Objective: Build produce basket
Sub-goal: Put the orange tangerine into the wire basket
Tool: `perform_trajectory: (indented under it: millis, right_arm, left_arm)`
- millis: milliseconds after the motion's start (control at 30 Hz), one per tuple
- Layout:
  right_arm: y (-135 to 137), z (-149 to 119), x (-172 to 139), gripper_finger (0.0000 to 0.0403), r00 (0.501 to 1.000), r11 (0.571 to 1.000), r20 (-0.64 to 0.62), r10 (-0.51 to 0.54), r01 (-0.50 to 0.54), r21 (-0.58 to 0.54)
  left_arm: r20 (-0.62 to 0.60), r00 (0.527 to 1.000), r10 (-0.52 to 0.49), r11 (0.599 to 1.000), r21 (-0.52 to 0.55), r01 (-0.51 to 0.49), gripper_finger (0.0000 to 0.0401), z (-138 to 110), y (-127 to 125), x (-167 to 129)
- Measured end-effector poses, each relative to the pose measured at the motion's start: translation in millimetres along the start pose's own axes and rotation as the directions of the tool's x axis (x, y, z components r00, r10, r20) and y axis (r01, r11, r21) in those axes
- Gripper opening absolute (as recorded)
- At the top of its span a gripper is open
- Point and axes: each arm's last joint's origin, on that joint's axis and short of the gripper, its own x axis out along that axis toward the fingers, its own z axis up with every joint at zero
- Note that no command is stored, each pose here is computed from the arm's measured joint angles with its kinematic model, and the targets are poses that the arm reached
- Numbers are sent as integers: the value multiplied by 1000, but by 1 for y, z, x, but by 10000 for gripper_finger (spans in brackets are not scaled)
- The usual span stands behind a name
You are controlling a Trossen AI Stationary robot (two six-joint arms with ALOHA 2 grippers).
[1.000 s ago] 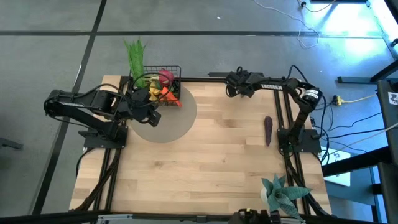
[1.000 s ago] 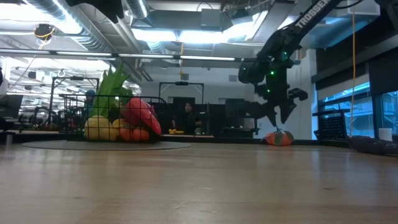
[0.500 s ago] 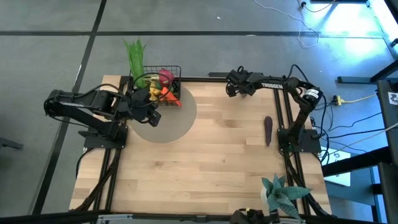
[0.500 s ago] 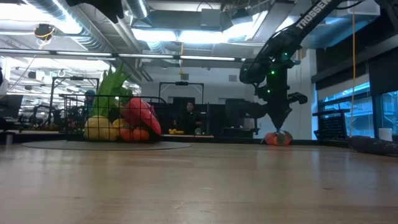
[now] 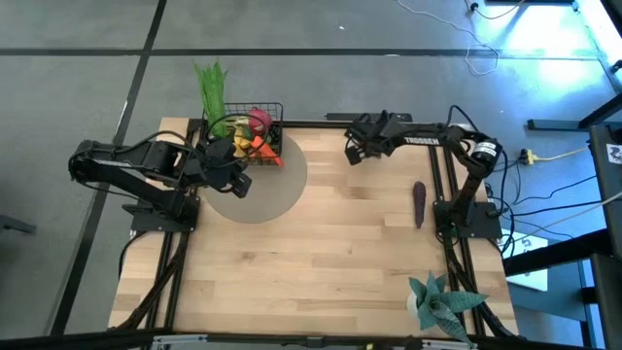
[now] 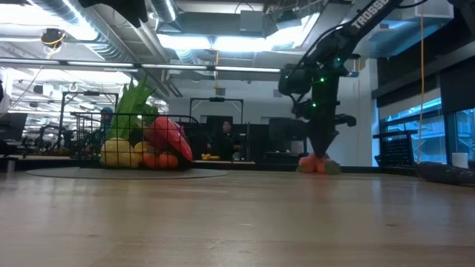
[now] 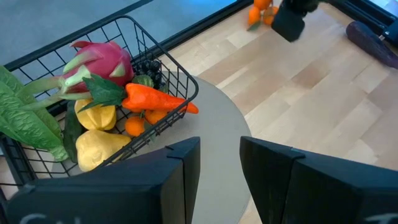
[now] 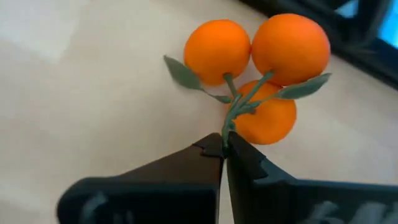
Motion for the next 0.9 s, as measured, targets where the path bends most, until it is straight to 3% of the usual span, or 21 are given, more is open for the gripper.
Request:
perform_trajectory:
  millis: [200,567,800,900]
  right_arm:
    - [31,-16,-16,1,991,985,-19,132,-133,-110]
    - [93,-22,-85,0,921,888,66,384,-349,-300]
    - [122,-2,-143,0,773,786,248,584,-462,-411]
    - [128,10,-164,0,685,748,337,646,-480,-458]
  left_arm:
    - [-8,1000,9,1000,10,-9,101,-1,1,0]
    - [-25,999,29,999,32,-28,101,-3,3,0]
    - [-31,999,37,999,40,-35,101,-4,4,0]
    - [-31,999,37,999,40,-35,101,-4,4,0]
